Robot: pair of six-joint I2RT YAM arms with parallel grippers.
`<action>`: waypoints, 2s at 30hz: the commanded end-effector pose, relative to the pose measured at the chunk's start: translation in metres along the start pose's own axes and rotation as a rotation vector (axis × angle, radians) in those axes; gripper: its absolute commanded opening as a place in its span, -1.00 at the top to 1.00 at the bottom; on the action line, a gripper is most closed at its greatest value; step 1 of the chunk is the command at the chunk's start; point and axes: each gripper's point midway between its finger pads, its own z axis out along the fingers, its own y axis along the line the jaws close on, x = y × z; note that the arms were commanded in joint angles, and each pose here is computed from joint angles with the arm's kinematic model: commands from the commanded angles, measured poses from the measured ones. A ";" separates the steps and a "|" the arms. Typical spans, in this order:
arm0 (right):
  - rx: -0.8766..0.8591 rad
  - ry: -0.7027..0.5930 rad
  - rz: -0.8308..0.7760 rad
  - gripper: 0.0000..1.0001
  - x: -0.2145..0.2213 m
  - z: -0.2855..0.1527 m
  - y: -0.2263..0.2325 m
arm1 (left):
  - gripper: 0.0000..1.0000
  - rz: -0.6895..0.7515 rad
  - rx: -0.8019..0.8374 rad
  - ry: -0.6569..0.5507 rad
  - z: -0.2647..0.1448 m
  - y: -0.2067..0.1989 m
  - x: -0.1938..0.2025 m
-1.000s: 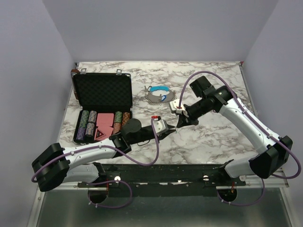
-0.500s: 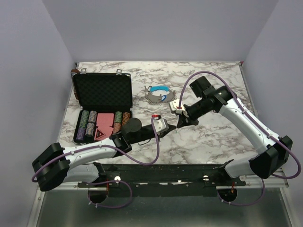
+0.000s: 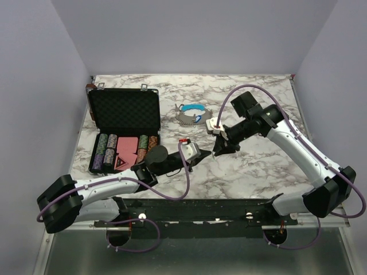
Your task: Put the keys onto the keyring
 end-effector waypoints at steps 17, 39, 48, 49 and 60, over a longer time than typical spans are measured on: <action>-0.114 -0.464 0.186 0.23 -0.068 -0.021 0.005 | 1.00 -0.312 -0.104 -0.666 -0.066 0.009 -0.094; -0.148 -0.478 0.282 0.31 -0.053 0.001 0.001 | 1.00 -0.322 -0.096 -0.680 -0.063 0.009 -0.097; -0.146 -0.466 0.294 0.38 -0.048 0.007 0.001 | 1.00 -0.322 -0.097 -0.684 -0.063 0.010 -0.098; -0.144 -0.465 0.297 0.39 -0.047 0.007 0.001 | 1.00 -0.320 -0.098 -0.683 -0.063 0.010 -0.098; -0.166 -0.472 0.303 0.74 -0.046 0.010 0.005 | 1.00 -0.319 -0.101 -0.688 -0.063 0.011 -0.100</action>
